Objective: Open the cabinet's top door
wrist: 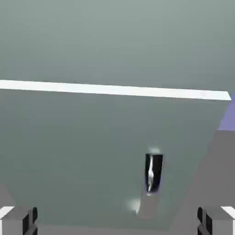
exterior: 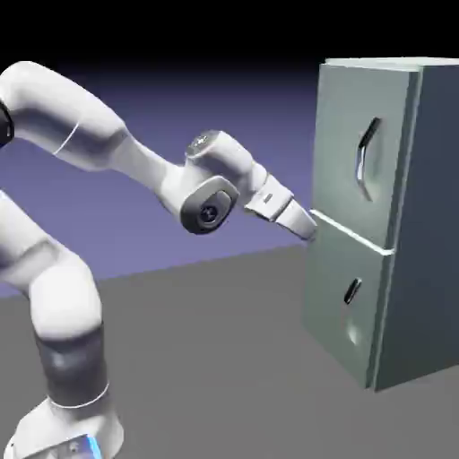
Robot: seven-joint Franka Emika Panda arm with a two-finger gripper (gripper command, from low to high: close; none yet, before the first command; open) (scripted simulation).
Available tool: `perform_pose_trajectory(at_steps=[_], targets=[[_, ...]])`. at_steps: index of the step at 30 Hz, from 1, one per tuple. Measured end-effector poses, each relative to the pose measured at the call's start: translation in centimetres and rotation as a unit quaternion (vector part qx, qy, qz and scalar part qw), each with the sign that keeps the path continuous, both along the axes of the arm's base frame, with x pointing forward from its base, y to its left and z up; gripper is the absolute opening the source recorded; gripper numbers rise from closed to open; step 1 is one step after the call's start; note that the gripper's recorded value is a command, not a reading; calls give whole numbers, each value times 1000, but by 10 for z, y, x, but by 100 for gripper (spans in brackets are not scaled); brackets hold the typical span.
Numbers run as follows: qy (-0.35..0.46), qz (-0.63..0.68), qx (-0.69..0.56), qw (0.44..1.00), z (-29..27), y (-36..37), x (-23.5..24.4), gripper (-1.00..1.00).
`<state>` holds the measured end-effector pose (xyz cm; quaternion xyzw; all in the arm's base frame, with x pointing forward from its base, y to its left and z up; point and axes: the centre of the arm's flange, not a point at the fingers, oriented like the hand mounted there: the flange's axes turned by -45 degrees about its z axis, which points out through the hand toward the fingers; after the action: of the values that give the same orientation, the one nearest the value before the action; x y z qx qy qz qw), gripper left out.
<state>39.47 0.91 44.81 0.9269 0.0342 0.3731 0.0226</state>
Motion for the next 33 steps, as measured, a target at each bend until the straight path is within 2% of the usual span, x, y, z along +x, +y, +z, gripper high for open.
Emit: perform_pose_trajectory(at_steps=[9, 19, 26, 33], targets=[[119, 21, -100, 988, -93, 25, 28, 0], [214, 71, -129, 966, -190, 49, 27, 0], [229, 112, -107, 961, -224, 70, 20, 0], [188, 144, -62, 970, -220, 88, 21, 0]])
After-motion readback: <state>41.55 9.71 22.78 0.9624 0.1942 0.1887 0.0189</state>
